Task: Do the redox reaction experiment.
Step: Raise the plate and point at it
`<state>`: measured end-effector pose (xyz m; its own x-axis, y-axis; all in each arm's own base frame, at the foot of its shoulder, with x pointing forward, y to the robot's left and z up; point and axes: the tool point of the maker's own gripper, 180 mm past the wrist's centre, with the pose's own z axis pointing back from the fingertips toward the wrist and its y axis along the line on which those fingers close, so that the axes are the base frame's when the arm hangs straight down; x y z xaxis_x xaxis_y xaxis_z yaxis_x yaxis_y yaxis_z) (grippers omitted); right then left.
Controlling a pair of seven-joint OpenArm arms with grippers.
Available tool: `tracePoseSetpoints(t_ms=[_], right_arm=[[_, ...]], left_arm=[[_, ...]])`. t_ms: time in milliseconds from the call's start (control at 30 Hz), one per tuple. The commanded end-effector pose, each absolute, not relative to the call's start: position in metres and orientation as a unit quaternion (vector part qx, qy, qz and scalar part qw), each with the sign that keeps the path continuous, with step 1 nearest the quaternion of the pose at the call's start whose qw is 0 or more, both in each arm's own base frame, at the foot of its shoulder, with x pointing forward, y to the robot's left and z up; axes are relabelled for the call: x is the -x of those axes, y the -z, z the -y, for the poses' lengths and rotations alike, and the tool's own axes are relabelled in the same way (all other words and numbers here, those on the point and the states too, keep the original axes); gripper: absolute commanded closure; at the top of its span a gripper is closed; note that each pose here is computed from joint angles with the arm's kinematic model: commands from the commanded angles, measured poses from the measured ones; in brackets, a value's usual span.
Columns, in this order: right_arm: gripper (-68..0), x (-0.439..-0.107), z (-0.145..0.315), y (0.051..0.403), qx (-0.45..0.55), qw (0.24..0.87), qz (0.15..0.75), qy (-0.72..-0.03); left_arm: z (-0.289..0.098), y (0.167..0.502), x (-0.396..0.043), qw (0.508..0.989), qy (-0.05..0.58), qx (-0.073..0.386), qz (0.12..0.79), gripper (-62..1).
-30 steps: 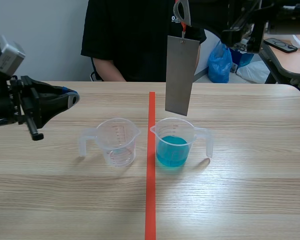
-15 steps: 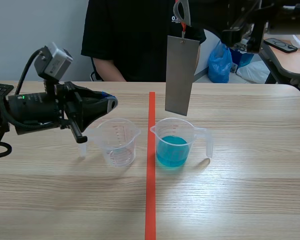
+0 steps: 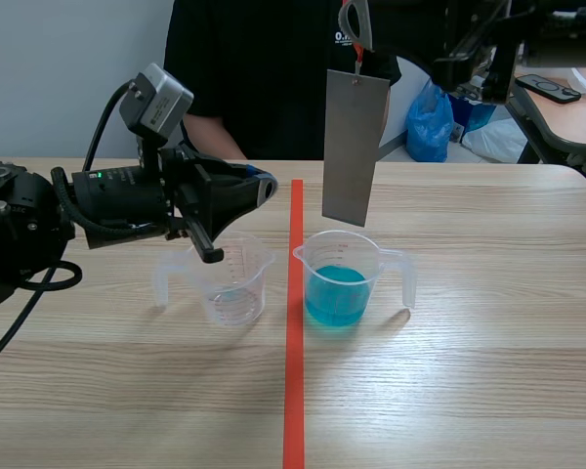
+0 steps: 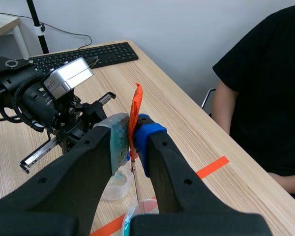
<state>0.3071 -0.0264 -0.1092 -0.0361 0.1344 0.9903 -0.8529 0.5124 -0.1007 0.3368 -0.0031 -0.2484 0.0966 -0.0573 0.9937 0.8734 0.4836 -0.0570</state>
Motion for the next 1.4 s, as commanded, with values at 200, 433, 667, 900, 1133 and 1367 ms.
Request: tracePoseSetpoints(t_ms=[200,433,667,900,1133,1367], right_arm=[[-1.5,-0.307,0.027,0.098,-0.300,0.614,0.614,-0.395],[-1.5,-0.307,0.027,0.098,-0.300,0.614,0.614,-0.395],[-1.5,-0.307,0.027,0.098,-0.300,0.614,0.614,-0.395],[-1.5,-0.305,0.026,0.095,-0.310,0.610,0.615,-0.392],[-1.5,-0.305,0.026,0.096,-0.310,0.610,0.615,-0.392],[-1.5,-0.305,0.026,0.096,-0.309,0.612,0.613,-0.393]], left_arm=[[0.016,0.226,-0.345,0.625,0.355,0.370,0.588,-3.2],[0.024,0.225,-0.344,0.624,0.353,0.377,0.586,-3.2],[0.029,0.224,-0.343,0.623,0.351,0.382,0.586,-3.2],[0.029,0.225,-0.343,0.623,0.353,0.381,0.585,-3.2],[0.029,0.228,-0.342,0.625,0.361,0.373,0.583,-3.2],[0.029,0.228,-0.342,0.625,0.361,0.373,0.583,-3.2]])
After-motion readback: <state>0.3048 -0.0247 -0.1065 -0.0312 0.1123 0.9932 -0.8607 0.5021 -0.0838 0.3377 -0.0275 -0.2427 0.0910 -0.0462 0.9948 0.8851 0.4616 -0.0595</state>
